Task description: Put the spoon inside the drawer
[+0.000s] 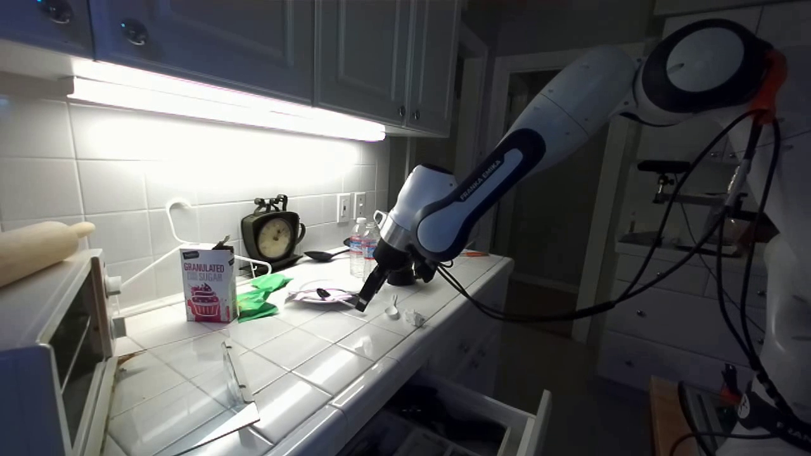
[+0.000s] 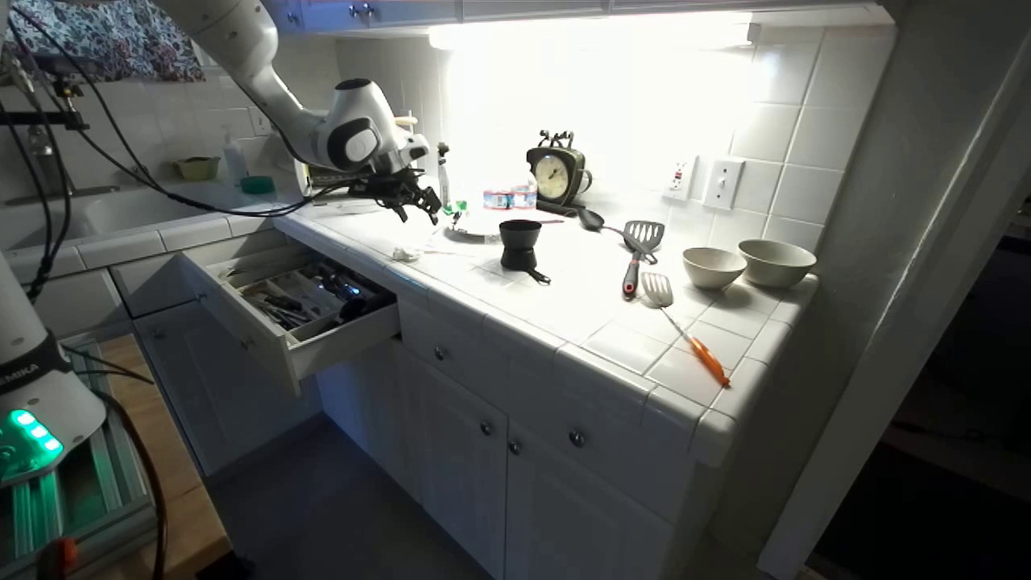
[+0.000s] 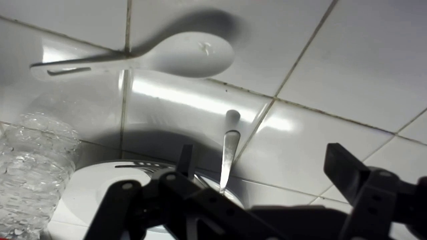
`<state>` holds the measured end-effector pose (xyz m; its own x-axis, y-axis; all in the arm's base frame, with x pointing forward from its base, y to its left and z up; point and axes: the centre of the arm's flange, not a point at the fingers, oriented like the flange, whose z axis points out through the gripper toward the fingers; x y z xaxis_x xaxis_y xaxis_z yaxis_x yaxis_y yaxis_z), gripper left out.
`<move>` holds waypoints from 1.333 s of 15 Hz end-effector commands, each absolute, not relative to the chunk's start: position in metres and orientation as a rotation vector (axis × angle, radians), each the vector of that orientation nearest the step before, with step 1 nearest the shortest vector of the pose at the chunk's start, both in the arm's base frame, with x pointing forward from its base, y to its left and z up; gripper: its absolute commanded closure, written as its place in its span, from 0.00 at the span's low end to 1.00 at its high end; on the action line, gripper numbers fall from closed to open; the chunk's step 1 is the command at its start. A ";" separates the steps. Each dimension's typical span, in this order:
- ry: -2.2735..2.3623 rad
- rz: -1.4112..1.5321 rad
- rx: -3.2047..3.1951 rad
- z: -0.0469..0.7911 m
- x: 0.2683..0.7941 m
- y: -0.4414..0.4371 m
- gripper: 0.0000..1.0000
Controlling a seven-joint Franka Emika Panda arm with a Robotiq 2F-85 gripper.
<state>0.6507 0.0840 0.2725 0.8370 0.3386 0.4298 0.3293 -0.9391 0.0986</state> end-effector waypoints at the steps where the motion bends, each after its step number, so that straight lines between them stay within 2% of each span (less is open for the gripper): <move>1: 0.563 0.717 2.974 0.262 0.674 0.093 0.00; 18: 0.460 0.806 2.974 0.236 0.688 0.090 0.00; 19: 0.455 0.811 2.974 0.236 0.689 0.090 0.25; 20: 0.453 0.816 2.973 0.236 0.689 0.090 0.28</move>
